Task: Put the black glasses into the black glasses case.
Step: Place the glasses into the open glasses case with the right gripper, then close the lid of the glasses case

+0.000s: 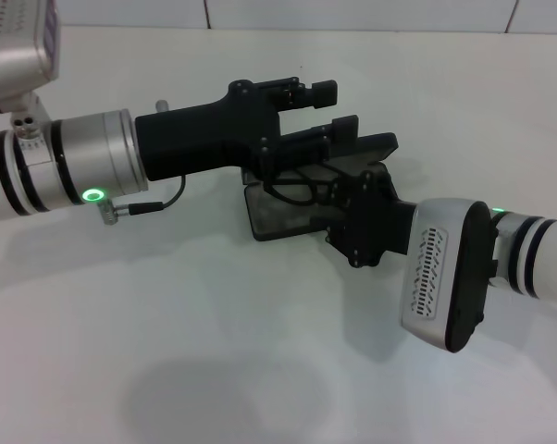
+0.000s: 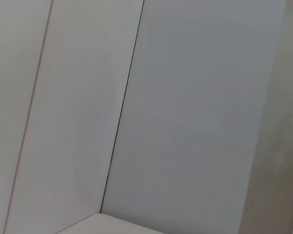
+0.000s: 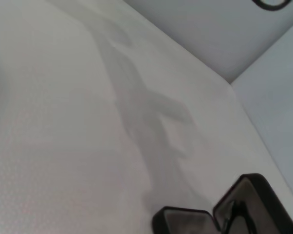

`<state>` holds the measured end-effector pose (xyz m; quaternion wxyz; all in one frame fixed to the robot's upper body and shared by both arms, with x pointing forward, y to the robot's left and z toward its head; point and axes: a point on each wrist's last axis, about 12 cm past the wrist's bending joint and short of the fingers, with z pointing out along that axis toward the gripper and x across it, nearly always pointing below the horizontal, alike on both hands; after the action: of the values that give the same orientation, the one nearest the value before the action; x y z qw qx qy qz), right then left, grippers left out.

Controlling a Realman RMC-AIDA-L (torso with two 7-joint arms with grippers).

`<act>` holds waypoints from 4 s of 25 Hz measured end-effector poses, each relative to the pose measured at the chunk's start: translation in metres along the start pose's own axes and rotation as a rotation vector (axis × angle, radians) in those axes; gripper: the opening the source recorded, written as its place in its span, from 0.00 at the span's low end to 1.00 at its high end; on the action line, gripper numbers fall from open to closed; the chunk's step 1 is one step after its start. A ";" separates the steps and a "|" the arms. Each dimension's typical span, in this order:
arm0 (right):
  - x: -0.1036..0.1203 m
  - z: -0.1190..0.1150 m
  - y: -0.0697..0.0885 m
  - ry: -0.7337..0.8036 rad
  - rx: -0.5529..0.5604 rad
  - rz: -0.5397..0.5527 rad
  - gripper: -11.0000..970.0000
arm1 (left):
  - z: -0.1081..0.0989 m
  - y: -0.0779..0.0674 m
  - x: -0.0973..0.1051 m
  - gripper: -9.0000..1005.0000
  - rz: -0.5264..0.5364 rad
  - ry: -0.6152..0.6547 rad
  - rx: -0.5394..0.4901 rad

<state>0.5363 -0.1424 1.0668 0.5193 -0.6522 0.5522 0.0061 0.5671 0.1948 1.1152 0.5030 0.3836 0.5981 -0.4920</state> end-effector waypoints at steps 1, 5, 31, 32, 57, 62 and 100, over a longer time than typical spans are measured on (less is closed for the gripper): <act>0.000 0.000 0.001 -0.003 -0.005 0.001 0.24 | 0.001 0.000 0.000 0.57 0.001 0.001 0.002; -0.002 -0.003 0.002 -0.019 -0.011 0.005 0.24 | -0.001 0.000 0.000 0.57 0.001 0.002 0.000; 0.000 0.002 -0.017 -0.076 -0.075 0.138 0.25 | 0.009 0.001 -0.005 0.56 0.011 -0.006 0.016; 0.000 0.002 -0.016 -0.076 -0.079 0.140 0.25 | 0.010 0.001 -0.005 0.56 0.011 -0.006 0.016; 0.011 -0.011 -0.028 -0.045 0.021 0.190 0.25 | 0.013 0.000 -0.005 0.57 0.011 -0.005 0.024; 0.011 -0.005 -0.027 -0.047 -0.008 0.186 0.25 | 0.013 0.000 -0.006 0.58 0.012 -0.006 0.025; 0.104 -0.141 -0.010 -0.402 -0.045 0.818 0.38 | 0.047 0.049 0.020 0.60 0.026 0.344 -0.386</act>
<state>0.5043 -0.3148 1.0781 0.5569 -0.3776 0.6524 0.3489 0.6203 0.1589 1.0851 0.4640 0.3662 0.7527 -0.2901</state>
